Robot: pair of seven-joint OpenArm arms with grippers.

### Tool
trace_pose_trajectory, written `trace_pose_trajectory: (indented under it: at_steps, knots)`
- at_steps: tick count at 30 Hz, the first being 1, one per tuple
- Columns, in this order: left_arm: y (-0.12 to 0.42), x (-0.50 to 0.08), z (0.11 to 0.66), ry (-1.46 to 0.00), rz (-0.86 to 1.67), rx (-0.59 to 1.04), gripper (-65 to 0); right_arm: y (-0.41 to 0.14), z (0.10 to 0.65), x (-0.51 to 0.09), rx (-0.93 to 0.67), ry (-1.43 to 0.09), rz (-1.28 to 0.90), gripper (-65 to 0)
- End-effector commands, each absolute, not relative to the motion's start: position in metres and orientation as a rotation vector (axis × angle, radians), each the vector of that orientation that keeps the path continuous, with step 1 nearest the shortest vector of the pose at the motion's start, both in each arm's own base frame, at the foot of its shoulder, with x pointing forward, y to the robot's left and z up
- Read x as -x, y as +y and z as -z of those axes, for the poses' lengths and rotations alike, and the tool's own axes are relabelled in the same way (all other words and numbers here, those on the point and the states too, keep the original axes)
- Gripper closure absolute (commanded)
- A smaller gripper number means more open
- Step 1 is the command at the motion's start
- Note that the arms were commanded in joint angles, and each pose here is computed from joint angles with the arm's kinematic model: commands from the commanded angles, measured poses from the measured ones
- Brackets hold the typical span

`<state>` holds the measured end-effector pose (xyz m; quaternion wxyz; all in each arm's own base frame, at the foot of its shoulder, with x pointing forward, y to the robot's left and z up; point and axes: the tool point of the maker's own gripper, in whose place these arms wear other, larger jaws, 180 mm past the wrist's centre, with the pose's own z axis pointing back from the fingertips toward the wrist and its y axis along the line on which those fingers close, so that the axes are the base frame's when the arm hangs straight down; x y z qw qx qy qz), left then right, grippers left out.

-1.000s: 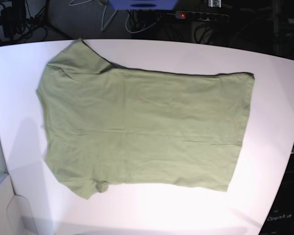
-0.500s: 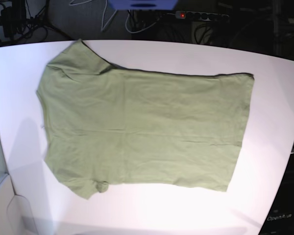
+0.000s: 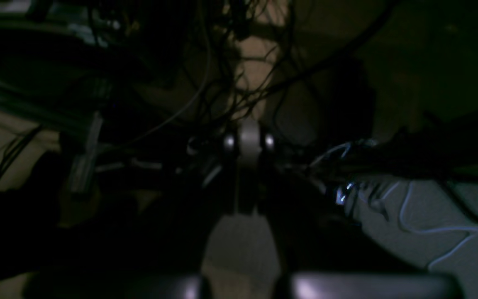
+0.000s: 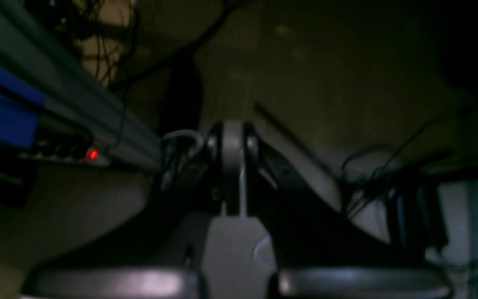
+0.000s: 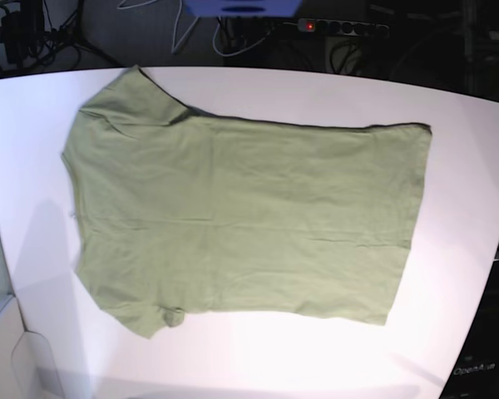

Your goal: Fold the T-shirt properly

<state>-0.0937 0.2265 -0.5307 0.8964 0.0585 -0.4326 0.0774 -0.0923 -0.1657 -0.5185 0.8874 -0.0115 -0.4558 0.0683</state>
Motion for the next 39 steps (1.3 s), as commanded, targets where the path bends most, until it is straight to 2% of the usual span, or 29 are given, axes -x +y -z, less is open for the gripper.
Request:
trace_pose_trajectory:
  at_steps: [1, 7, 9, 18, 21, 30, 33, 37, 39]
  knots:
    - [0.230, 0.105, 0.518, -0.919, -0.155, -0.127, -0.8, -0.168, 0.505, 0.101, 0.023, -0.974, -0.147, 0.0]
    - [0.219, 0.092, 0.459, -1.101, -0.155, -0.109, -1.0, -0.166, 0.462, 0.088, 0.021, -1.091, -0.192, 0.0]
    - [0.222, 0.069, 0.437, -1.137, -0.191, -0.103, -1.0, -0.170, 0.450, 0.078, 0.044, -1.103, -0.204, 0.0]
    - [0.201, -0.048, 0.371, -1.118, -0.136, 0.060, -0.8, -0.170, 0.391, 0.004, 0.094, -1.180, -0.264, 0.0]
    - [0.207, -0.076, 0.353, -1.130, -0.109, 0.040, -0.8, -0.170, 0.383, -0.018, 0.112, -1.175, -0.267, 0.0]
    - [0.253, -0.132, 0.345, -1.002, -0.070, -0.091, -1.0, -0.169, 0.363, -0.069, 0.147, -1.126, -0.264, -0.9]
    - [0.261, -0.141, 0.343, -0.986, -0.043, -0.091, -1.1, -0.172, 0.361, -0.083, 0.163, -1.109, -0.254, -10.4]
    - [0.273, -0.150, 0.341, -0.959, -0.029, -0.110, -1.1, -0.171, 0.362, -0.099, 0.168, -1.109, -0.243, -30.6]
    - [0.283, -0.154, 0.339, -0.948, -0.041, -0.134, -1.1, -0.160, 0.366, -0.105, 0.117, -1.108, -0.254, -37.9]
